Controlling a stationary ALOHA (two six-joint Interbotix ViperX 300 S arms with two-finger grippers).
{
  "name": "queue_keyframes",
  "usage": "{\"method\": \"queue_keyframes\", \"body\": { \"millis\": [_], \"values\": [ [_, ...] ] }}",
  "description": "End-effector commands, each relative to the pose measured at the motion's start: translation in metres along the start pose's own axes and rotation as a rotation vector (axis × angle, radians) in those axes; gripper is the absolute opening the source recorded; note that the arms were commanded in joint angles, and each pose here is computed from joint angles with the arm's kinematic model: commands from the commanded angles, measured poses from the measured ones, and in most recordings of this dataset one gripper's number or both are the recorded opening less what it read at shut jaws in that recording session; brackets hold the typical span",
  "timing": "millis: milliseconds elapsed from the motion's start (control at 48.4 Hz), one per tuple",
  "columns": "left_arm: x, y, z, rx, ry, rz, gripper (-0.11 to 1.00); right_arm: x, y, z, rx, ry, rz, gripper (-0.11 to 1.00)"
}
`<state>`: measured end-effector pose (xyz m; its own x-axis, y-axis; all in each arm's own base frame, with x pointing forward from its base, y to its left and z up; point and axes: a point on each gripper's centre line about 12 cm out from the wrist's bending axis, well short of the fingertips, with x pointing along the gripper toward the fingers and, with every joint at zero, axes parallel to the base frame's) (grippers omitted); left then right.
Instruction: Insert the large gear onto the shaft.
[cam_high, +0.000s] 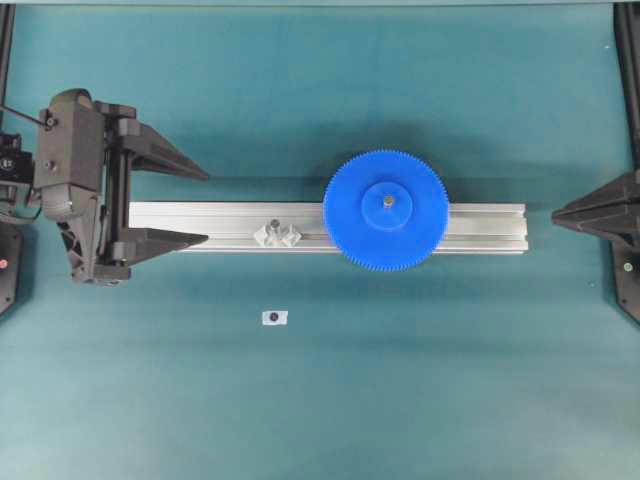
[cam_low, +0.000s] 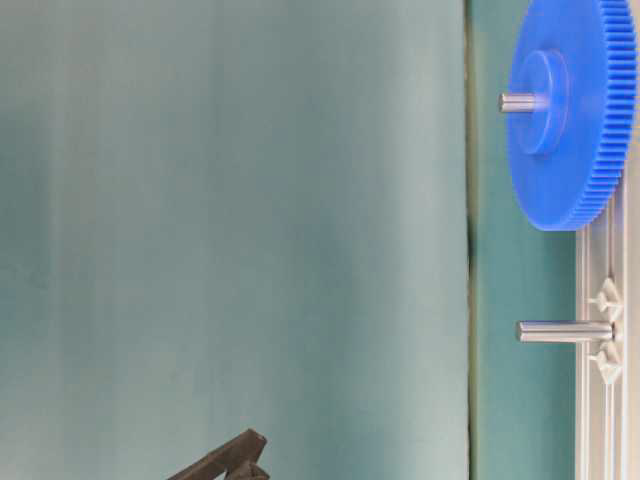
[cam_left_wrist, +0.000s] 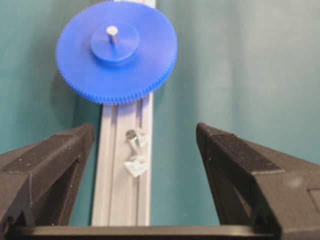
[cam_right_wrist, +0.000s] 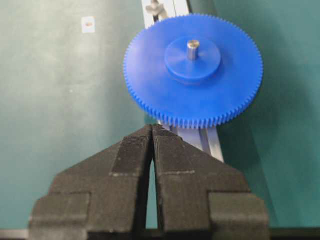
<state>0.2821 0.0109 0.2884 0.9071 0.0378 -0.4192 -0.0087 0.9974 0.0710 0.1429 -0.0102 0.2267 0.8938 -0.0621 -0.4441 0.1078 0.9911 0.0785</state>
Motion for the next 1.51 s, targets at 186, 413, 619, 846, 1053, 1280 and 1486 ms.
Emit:
{"method": "queue_keyframes", "body": {
  "millis": [186, 413, 619, 846, 1053, 1280, 1486],
  "values": [
    [-0.0019, -0.0003, 0.0066, 0.006, -0.026, 0.000, 0.84, 0.0001, -0.0003, 0.0022, 0.009, -0.011, -0.002, 0.09],
    [-0.0013, -0.0004, 0.0051, 0.009, -0.022, -0.001, 0.84, 0.0002, -0.0006, 0.0007, 0.010, -0.010, -0.003, 0.09],
    [-0.0011, -0.0005, 0.0038, 0.010, -0.019, -0.001, 0.84, 0.0002, -0.0004, 0.0007, 0.009, -0.009, -0.002, 0.09],
    [-0.0011, -0.0001, 0.0038, 0.010, -0.018, 0.000, 0.84, 0.0002, -0.0006, 0.0009, 0.010, -0.011, -0.003, 0.09],
    [0.0001, -0.0002, 0.0029, 0.010, -0.014, 0.000, 0.84, 0.0010, -0.0019, 0.0031, 0.014, -0.047, -0.009, 0.09],
    [0.0007, -0.0001, 0.0042, 0.010, -0.015, 0.000, 0.84, 0.0016, -0.0027, 0.0026, 0.018, -0.054, -0.014, 0.09],
    [0.0001, 0.0000, 0.0058, 0.010, -0.020, 0.001, 0.84, 0.0018, -0.0030, 0.0027, 0.017, -0.054, -0.016, 0.09]
  ]
}}
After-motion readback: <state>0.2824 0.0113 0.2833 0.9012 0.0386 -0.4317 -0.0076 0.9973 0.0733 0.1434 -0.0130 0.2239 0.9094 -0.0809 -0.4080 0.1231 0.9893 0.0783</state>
